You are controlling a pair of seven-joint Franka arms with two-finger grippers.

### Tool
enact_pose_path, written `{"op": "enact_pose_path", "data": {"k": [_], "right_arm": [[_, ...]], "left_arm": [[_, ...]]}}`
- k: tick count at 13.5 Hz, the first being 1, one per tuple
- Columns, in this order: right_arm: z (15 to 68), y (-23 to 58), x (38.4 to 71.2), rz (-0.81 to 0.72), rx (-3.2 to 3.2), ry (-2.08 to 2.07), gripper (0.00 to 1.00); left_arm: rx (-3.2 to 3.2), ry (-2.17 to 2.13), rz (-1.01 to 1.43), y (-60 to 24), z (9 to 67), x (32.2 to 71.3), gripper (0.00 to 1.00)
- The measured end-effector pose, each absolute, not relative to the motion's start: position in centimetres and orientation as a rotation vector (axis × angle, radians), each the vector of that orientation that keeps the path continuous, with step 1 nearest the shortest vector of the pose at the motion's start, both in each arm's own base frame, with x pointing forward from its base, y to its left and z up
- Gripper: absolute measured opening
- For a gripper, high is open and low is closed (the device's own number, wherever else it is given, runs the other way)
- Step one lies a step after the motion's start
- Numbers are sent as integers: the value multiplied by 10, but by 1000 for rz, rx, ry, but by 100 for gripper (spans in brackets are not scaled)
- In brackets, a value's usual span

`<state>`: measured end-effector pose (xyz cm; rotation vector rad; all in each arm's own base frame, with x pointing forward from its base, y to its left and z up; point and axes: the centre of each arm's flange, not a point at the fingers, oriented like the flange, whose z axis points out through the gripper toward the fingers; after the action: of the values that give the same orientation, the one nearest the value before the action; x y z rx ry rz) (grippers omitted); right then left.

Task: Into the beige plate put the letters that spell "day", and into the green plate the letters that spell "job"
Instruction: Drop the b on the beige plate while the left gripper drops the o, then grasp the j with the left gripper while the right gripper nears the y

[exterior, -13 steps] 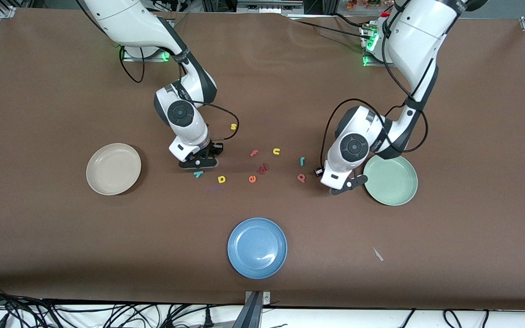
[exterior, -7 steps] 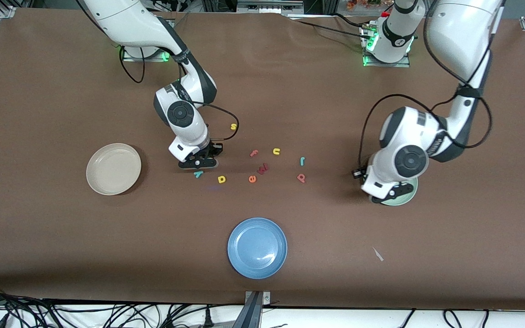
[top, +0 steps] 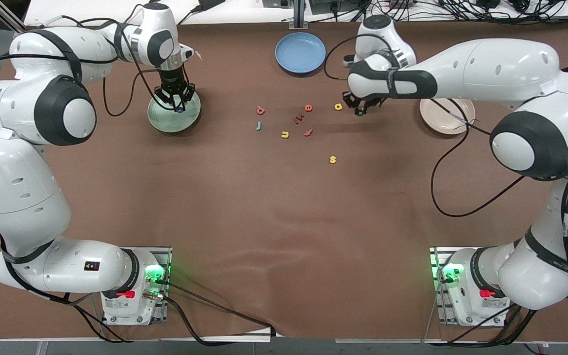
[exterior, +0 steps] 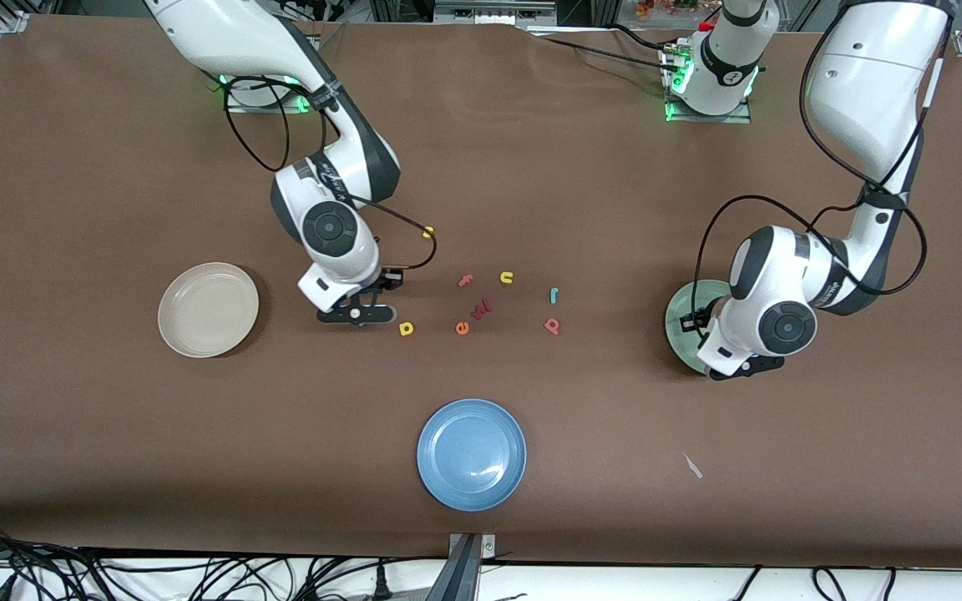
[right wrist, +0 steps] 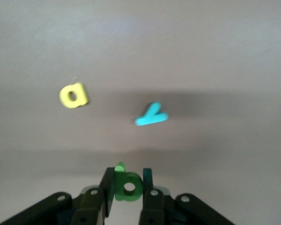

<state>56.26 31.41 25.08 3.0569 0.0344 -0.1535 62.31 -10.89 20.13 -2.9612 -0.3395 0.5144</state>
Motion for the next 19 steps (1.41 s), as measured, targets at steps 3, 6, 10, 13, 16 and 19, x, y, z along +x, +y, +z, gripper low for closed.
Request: {"op": "enact_pose_path", "data": {"k": [3, 6, 10, 13, 16, 19], "right_arm": [[274, 258, 583, -122, 3031, 44, 28], [288, 185, 595, -124, 3000, 141, 28], [298, 80, 599, -126, 2963, 323, 28], [270, 30, 587, -28, 2977, 387, 28], [232, 20, 570, -7, 2993, 371, 28], [232, 25, 573, -7, 3006, 361, 54]], "left_arm": [[-2973, -302, 505, -124, 202, 624, 62], [-3017, -243, 456, -157, 224, 627, 94], [-3070, -212, 397, -256, 256, 607, 100], [-3076, -82, 375, -355, 249, 573, 100], [-3090, -30, 359, -386, 234, 561, 100], [-3119, 35, 252, -396, 204, 564, 93]]}}
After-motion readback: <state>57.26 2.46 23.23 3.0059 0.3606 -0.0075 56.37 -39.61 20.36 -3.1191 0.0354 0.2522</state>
